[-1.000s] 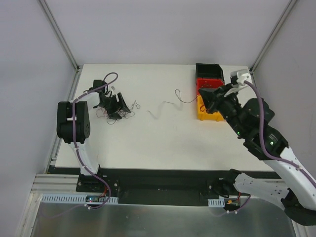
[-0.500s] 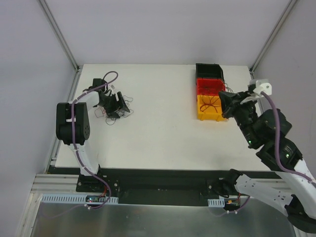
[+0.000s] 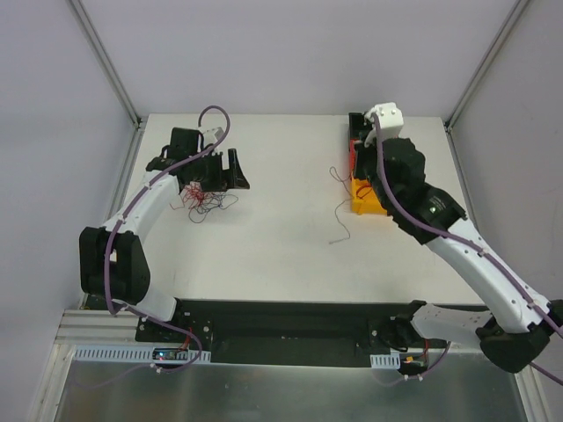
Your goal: Untangle the cables
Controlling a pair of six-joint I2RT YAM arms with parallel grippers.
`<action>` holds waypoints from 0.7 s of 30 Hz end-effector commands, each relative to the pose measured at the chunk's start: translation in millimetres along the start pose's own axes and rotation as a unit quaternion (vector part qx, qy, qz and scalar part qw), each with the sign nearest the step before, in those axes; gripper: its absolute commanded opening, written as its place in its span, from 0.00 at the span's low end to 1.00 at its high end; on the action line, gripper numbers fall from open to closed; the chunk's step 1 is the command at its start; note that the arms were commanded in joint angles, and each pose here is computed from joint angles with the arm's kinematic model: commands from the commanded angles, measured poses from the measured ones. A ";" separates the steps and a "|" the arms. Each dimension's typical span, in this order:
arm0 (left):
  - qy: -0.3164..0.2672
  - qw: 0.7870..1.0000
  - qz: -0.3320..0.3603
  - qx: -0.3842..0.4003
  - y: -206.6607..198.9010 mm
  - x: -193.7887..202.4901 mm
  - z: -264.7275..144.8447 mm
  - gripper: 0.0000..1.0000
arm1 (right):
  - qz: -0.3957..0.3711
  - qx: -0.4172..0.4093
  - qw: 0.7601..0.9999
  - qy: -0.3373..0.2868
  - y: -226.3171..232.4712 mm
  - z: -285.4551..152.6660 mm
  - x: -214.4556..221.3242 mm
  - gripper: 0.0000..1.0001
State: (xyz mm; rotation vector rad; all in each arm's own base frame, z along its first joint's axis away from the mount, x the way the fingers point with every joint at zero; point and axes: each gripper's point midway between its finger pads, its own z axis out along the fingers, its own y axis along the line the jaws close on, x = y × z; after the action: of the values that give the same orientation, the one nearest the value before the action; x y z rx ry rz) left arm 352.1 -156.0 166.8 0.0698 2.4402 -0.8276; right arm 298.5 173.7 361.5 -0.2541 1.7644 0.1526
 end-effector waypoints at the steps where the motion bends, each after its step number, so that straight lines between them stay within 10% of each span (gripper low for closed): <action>1: -0.001 0.999 0.024 0.027 -14.5 0.2 -6.7 0.84 | 0.044 0.033 0.996 -0.065 -24.8 11.6 -68.5 0.00; 21: 0.009 0.998 0.020 0.059 -23.8 3.6 -3.2 0.81 | 0.080 0.153 0.982 -0.082 -153.5 202.5 -127.4 0.00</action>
State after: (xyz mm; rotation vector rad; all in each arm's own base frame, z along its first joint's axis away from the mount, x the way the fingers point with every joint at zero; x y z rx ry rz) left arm 343.0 -167.0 172.7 0.1187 2.4340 -0.9290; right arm 530.2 88.8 436.4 0.1163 1.6522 -0.0123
